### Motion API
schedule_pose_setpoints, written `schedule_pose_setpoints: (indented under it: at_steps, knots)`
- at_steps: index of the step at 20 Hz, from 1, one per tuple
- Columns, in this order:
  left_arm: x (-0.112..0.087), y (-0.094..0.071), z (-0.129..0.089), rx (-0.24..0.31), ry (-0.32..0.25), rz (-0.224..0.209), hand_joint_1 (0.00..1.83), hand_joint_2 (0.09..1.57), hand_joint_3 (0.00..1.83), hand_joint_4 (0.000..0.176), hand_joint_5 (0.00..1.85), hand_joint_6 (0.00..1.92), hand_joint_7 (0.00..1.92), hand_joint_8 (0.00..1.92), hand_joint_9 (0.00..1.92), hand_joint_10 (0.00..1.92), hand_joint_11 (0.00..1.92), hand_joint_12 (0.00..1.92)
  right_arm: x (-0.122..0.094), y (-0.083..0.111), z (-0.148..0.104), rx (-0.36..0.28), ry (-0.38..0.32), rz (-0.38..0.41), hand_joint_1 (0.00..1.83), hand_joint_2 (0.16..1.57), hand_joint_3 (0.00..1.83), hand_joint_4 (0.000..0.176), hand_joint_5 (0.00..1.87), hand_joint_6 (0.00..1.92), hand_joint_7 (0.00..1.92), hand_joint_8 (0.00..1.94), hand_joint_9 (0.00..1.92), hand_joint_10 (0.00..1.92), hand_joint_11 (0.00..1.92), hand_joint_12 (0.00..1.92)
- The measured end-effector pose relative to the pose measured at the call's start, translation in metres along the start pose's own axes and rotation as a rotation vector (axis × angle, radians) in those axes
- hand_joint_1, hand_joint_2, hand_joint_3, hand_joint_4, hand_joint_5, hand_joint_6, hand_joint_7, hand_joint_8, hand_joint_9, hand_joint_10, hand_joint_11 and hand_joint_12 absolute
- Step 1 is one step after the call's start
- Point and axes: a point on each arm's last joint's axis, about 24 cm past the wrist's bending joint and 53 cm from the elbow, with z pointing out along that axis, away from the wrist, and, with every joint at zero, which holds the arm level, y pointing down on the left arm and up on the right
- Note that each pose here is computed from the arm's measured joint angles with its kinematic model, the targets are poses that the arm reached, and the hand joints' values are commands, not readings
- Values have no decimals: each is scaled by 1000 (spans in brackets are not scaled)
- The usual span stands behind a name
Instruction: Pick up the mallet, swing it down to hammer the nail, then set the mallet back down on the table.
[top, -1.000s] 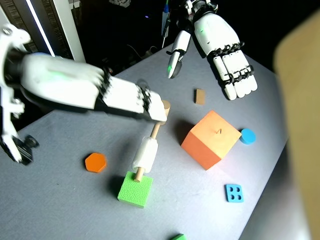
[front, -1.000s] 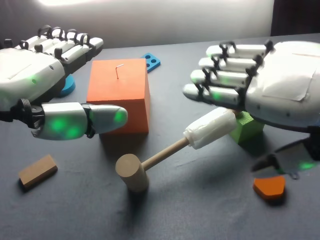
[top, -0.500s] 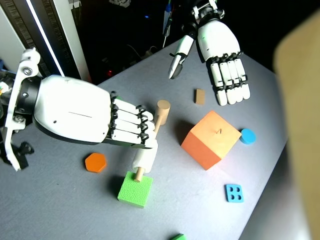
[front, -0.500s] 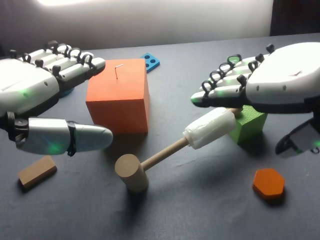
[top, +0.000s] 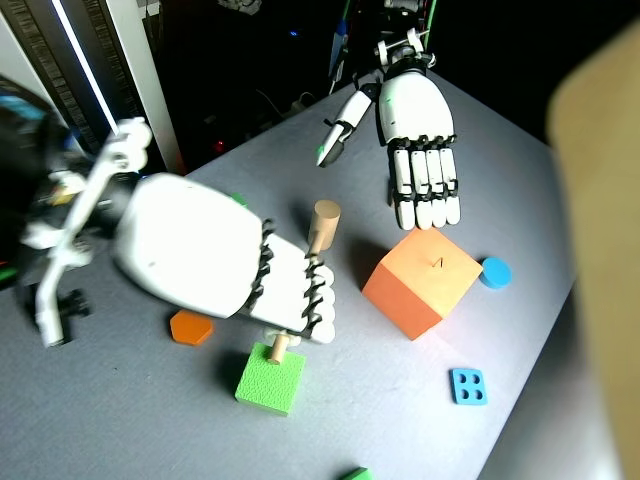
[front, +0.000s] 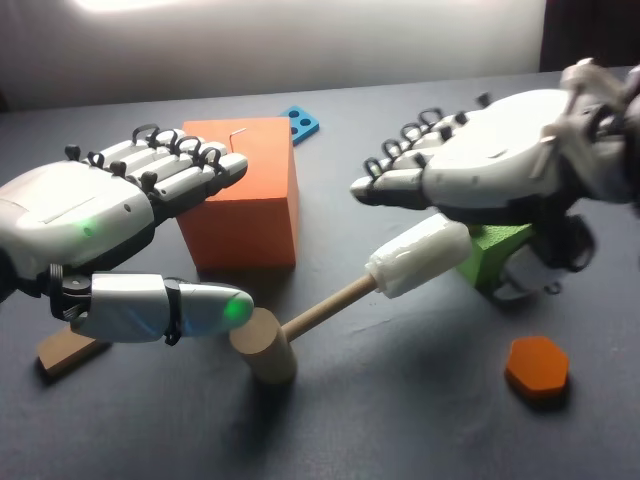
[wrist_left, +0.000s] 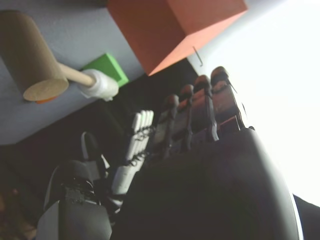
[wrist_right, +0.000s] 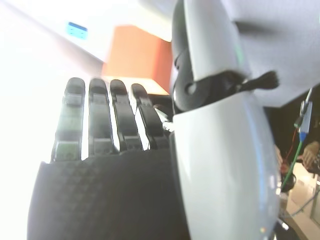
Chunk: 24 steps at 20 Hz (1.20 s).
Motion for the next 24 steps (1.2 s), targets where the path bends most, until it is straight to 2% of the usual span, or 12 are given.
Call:
schedule_pose_setpoints:
  at_steps: [3, 7, 11, 16, 18, 21, 24]
  knots:
    - [1, 7, 1, -8, -1, -2, 0, 1037, 17, 0, 0, 0, 0, 0, 0, 0, 0, 0, -6, -2, 15, 37, -39, -15, 1294, 962, 20, 0, 0, 0, 0, 0, 0, 0, 0, 0]
    - [-2, 14, 2, -9, -3, 23, 0, 1039, 16, 0, 0, 0, 0, 0, 0, 0, 0, 0, 9, -1, 33, 63, 2, 32, 1279, 974, 20, 0, 0, 0, 0, 0, 0, 0, 0, 0]
    - [-2, 21, 6, -13, -6, 36, 0, 1057, 21, 0, 0, 0, 0, 0, 0, 0, 0, 0, 14, -13, 47, 99, 17, 49, 1229, 1013, 31, 0, 0, 0, 0, 0, 0, 0, 0, 0]
    - [1, 23, 8, -11, 0, 44, 0, 1059, 18, 0, 0, 0, 0, 0, 0, 0, 0, 0, 31, -7, 62, 94, 55, 71, 1236, 1012, 19, 0, 0, 0, 0, 0, 0, 0, 0, 0]
    - [0, 25, 8, -15, 0, 50, 0, 1064, 18, 0, 0, 0, 0, 0, 0, 0, 0, 0, 32, -6, 68, 96, 56, 76, 1237, 1018, 20, 0, 0, 0, 0, 0, 0, 0, 0, 0]
    - [-2, 28, 8, -20, -5, 59, 0, 1055, 12, 0, 0, 0, 0, 0, 0, 0, 0, 0, 30, -13, 75, 113, 51, 92, 1240, 1007, 12, 0, 0, 0, 0, 0, 0, 0, 0, 0]
    - [0, 30, 9, -23, 0, 62, 0, 1061, 13, 0, 0, 0, 0, 0, 0, 0, 0, 0, 41, -23, 81, 134, 71, 92, 1237, 1022, 17, 0, 0, 0, 0, 0, 0, 0, 0, 0]
